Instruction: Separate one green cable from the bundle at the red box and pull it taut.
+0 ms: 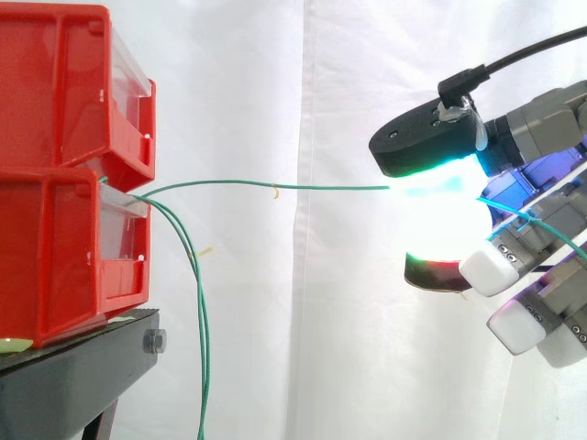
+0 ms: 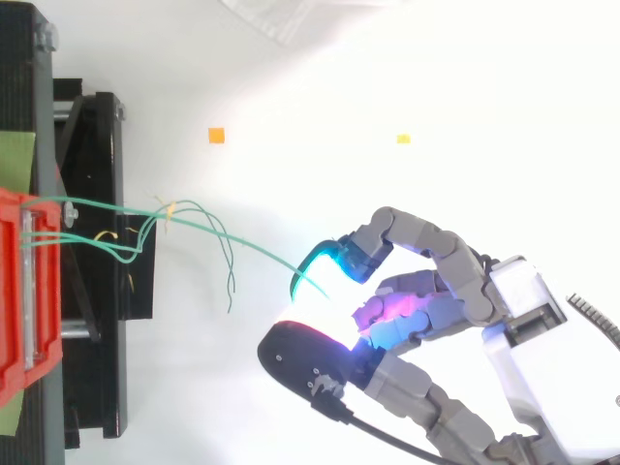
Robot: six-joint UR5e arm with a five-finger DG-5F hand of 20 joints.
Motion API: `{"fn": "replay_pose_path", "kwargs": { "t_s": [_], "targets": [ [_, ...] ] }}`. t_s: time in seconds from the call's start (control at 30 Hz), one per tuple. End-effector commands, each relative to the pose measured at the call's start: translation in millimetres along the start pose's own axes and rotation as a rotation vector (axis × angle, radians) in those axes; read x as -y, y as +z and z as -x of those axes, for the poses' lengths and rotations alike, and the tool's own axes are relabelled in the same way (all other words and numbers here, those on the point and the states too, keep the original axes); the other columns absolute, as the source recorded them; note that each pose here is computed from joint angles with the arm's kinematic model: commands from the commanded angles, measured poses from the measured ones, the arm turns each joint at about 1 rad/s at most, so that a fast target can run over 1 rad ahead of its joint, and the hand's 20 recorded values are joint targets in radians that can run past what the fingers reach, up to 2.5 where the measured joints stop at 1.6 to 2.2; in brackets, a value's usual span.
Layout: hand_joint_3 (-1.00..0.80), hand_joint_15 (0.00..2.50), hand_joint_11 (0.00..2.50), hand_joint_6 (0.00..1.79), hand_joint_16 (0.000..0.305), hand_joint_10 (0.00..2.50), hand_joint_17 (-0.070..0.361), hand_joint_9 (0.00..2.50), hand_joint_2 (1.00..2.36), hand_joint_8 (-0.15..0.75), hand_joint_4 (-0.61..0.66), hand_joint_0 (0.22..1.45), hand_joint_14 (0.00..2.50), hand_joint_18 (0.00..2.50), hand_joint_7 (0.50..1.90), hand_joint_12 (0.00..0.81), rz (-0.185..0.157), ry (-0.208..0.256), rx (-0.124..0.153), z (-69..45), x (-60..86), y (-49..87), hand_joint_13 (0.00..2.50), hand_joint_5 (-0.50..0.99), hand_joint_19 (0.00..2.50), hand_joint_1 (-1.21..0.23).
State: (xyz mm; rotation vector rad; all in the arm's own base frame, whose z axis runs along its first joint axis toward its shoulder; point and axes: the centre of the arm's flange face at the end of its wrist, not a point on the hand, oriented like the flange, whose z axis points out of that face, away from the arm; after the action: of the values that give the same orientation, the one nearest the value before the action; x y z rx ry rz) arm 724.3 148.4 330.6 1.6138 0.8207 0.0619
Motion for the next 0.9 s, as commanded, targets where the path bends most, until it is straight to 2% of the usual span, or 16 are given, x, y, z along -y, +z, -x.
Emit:
{"fn": "replay_pose_path", "kwargs": {
  "t_s": [0.0,0.63,0.7,0.87],
  "targets": [
    [-0.21,0.59,0.11,0.71,0.034,0.0,0.077,1.47,1.02,0.253,0.03,0.68,0.02,0.6,1.31,0.293,0.0,-0.002,0.0,0.0,0.2,0.0,0.95,0.05,0.61,-0.72],
    [-0.21,0.66,0.09,0.72,0.033,0.0,0.073,1.44,1.02,0.263,0.04,0.68,0.02,0.65,1.28,0.289,-0.005,0.01,0.0,-0.4,1.0,1.3,1.0,0.05,0.62,-0.72],
    [-0.21,0.66,0.08,0.72,0.032,0.0,0.072,1.43,1.02,0.261,0.03,0.68,0.02,0.65,1.29,0.291,-0.004,0.022,-0.003,0.4,-0.7,0.8,1.0,0.05,0.62,-0.72],
    [-0.21,0.71,0.08,0.71,0.029,0.0,0.065,1.4,1.01,0.229,0.03,0.69,0.02,0.64,1.28,0.276,-0.002,0.021,-0.003,0.5,-1.0,0.8,1.02,0.05,0.63,-0.72]
  ]
}}
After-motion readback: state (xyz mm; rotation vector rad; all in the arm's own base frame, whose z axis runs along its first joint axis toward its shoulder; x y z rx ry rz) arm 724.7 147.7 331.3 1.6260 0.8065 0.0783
